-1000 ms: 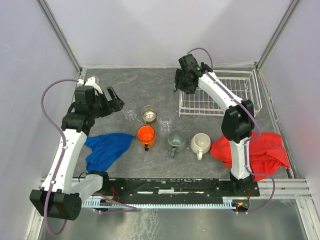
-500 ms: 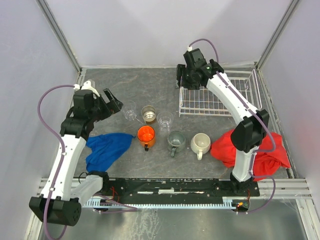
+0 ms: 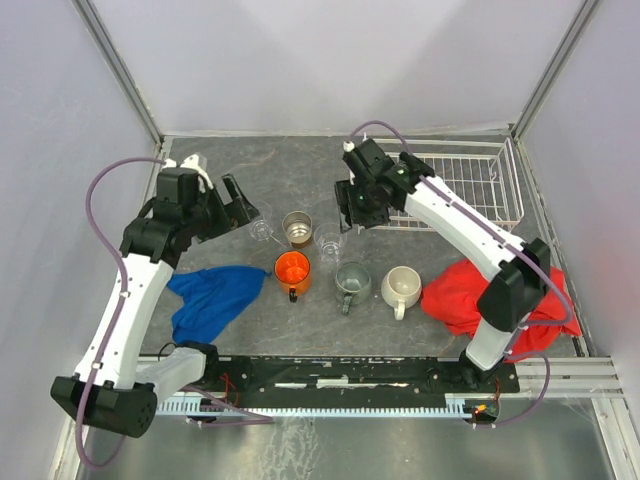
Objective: Load the cups into the dish rack
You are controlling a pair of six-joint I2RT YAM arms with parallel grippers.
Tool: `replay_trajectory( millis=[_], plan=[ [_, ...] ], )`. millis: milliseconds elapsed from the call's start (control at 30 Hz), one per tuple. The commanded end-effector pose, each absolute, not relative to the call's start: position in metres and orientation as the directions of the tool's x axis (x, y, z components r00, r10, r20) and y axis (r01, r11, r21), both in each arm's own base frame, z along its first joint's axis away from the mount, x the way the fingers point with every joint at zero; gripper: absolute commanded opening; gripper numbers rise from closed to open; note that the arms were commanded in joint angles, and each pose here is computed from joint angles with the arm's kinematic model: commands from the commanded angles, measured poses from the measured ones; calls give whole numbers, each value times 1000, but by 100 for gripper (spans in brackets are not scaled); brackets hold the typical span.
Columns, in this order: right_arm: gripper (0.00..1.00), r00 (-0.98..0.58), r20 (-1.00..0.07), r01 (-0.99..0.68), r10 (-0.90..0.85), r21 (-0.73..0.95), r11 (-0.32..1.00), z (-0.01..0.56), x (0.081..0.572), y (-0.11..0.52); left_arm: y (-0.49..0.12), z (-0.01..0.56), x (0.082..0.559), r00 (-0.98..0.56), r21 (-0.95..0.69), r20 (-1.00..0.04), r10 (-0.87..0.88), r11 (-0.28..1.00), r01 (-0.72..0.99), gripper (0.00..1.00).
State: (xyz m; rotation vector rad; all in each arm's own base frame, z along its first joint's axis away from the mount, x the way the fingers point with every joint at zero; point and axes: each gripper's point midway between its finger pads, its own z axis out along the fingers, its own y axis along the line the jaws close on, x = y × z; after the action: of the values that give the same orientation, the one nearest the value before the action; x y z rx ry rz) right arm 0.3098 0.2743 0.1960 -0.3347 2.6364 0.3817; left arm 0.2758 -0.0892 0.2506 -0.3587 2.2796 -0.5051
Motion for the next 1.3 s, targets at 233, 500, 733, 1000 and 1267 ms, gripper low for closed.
replay_trajectory(
  millis=[233, 500, 733, 1000, 1267],
  plan=[
    [64, -893, -448, -180, -40, 275, 945, 171, 295, 268, -140, 263, 277, -699, -348, -668, -255, 938, -9, 93],
    [63, -890, -432, -29, 144, 370, 929, 151, 313, 290, -131, 271, 276, -662, -343, -689, -295, 938, -61, 94],
    [61, -902, -396, 31, 173, 339, 940, 125, 320, 294, -128, 270, 272, -661, -339, -690, -294, 939, -63, 94],
    [59, -908, -381, 49, 176, 320, 946, 104, 322, 297, -126, 273, 273, -657, -324, -700, -280, 944, -57, 94],
    [38, -910, -378, 57, 172, 298, 953, 90, 329, 302, -122, 266, 270, -677, -283, -697, -235, 958, -42, 94]
  ],
)
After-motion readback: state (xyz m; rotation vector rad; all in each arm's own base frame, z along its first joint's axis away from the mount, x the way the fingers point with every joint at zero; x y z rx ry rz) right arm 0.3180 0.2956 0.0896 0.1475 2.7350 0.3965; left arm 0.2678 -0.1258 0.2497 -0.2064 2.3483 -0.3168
